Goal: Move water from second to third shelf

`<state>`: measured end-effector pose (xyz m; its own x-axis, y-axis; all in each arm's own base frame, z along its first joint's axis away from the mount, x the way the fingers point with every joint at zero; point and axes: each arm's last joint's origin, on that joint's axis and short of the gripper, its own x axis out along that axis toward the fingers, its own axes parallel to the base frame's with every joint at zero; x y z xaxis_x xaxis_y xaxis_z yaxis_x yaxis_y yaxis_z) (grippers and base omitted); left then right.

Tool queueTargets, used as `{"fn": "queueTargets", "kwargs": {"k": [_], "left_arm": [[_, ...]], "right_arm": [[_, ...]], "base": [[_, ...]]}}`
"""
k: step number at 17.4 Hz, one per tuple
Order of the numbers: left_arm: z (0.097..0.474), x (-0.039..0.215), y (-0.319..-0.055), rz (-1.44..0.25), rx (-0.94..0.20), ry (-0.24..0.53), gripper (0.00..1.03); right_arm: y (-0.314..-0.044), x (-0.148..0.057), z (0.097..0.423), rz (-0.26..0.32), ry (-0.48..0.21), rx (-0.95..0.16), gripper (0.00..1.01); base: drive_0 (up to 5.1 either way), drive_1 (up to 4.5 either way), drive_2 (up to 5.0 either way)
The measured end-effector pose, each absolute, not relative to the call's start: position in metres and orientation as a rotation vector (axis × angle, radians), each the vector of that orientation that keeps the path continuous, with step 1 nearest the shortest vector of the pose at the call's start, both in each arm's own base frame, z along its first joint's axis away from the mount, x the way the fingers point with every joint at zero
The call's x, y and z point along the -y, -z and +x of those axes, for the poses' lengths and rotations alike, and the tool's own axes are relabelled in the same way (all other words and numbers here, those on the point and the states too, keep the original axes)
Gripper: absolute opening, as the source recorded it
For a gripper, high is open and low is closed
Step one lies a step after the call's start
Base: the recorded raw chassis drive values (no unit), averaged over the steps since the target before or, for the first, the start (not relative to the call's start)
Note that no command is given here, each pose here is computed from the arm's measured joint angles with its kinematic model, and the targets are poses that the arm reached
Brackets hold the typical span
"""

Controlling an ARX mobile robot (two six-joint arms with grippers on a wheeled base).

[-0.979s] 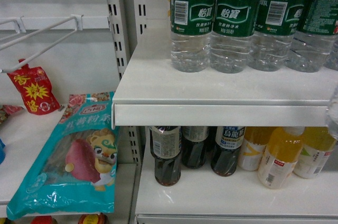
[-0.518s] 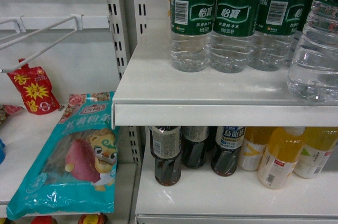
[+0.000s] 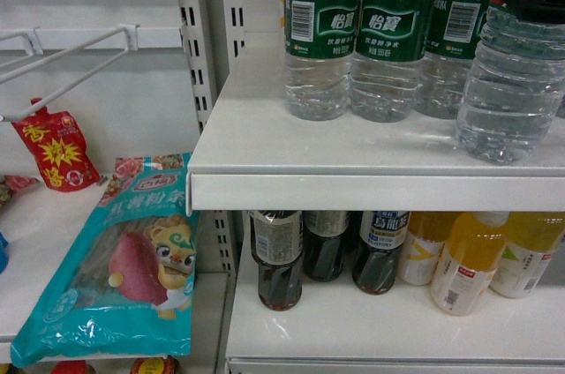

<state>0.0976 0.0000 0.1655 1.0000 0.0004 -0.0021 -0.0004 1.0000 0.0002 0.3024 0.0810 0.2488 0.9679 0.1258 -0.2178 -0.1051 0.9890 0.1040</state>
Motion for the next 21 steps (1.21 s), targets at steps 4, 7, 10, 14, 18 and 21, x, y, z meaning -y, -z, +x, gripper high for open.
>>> {"fn": "queueTargets", "kwargs": {"k": [4,7,10,14,18,21], "left_arm": [[0.0976,0.0000,-0.1655,0.000,-0.002,0.000,0.98],[0.0976,0.0000,-0.1655,0.000,-0.002,-0.001,0.98],[0.0976,0.0000,-0.1655,0.000,-0.002,0.000,0.98],[0.0976,0.0000,-0.1655,0.000,-0.002,-0.001,0.98],[0.0976,0.0000,-0.1655,0.000,-0.002,-0.001,0.98],[0.0976,0.0000,-0.1655,0.000,-0.002,-0.001,0.98]], "right_arm": [[-0.2471,-0.0854,0.3097,0.110,-0.112,-0.230,0.42],[-0.2470,-0.0881,0.3134,0.110,-0.110,-0.227,0.42],[-0.2468,-0.0879,0.3135,0.110,-0.109,-0.228,0.42],[-0.2462,-0.0877,0.3134,0.111,-0.109,-0.229,0.42],[-0.2446,-0.0872,0.3121,0.111,-0.113,-0.223,0.47],[-0.2473,-0.0821,0.3122,0.120,-0.111,-0.215,0.86]], "base": [[0.0,0.00,0.0],[0.0,0.00,0.0],[0.0,0.00,0.0],[0.0,0.00,0.0],[0.0,0.00,0.0],[0.0,0.00,0.0]]}}
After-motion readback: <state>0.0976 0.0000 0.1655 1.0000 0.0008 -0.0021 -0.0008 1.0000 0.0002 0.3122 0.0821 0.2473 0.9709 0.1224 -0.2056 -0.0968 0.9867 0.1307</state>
